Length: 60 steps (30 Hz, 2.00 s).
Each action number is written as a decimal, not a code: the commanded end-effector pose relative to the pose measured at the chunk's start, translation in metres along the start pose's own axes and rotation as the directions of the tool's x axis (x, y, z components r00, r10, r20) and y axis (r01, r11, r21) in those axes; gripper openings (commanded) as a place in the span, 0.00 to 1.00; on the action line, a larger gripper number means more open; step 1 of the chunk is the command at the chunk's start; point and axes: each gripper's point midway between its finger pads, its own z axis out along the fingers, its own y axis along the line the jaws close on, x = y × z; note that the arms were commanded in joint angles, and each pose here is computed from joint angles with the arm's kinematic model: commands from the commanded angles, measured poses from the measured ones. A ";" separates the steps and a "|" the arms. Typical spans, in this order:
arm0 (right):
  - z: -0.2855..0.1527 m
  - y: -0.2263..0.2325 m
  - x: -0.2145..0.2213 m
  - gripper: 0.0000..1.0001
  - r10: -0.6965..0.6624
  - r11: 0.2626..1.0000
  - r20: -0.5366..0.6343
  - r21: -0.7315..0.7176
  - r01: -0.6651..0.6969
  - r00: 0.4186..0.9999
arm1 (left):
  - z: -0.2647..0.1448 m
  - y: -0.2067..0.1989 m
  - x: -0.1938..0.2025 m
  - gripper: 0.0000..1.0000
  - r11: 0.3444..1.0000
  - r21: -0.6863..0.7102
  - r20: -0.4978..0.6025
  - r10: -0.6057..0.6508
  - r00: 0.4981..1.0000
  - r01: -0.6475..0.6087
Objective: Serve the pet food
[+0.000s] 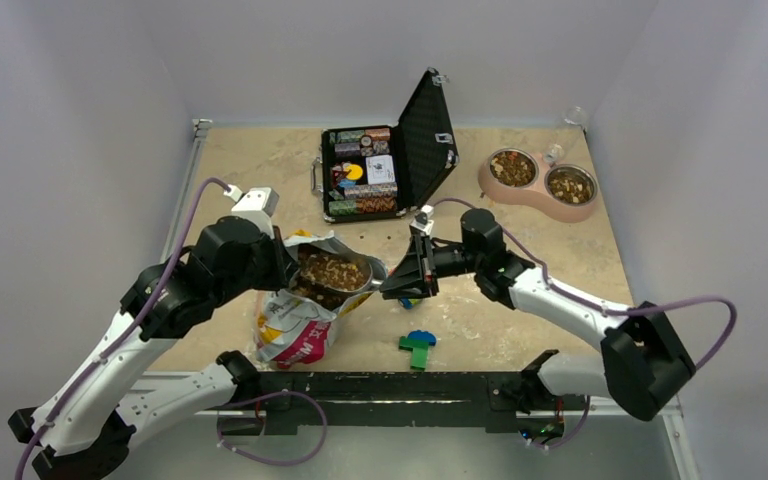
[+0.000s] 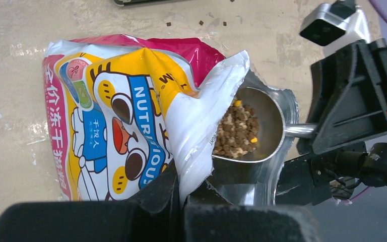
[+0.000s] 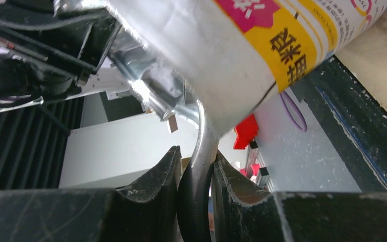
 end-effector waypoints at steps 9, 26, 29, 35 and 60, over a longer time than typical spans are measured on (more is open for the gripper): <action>-0.020 0.038 -0.014 0.00 -0.221 0.972 0.176 -0.034 0.231 0.959 | -0.029 -0.025 -0.026 0.00 0.987 0.160 0.117 -0.049 0.992 0.030; -0.037 0.050 0.027 0.00 -0.428 0.898 0.121 -0.054 0.437 0.896 | -0.020 -0.013 -0.025 0.00 0.992 0.070 0.103 -0.109 0.989 0.102; -0.041 0.050 0.033 0.00 -0.431 0.896 0.118 -0.058 0.440 0.895 | -0.019 -0.004 -0.027 0.00 0.991 0.016 0.121 -0.130 0.984 0.129; -0.051 0.050 0.044 0.00 -0.422 0.899 0.138 -0.063 0.433 0.896 | -0.017 0.006 -0.027 0.00 0.987 -0.049 0.123 -0.149 0.981 0.156; -0.156 0.025 -0.047 0.00 -0.241 0.959 0.681 0.058 0.276 0.692 | -0.017 0.015 -0.023 0.00 0.987 -0.086 0.122 -0.126 0.984 0.137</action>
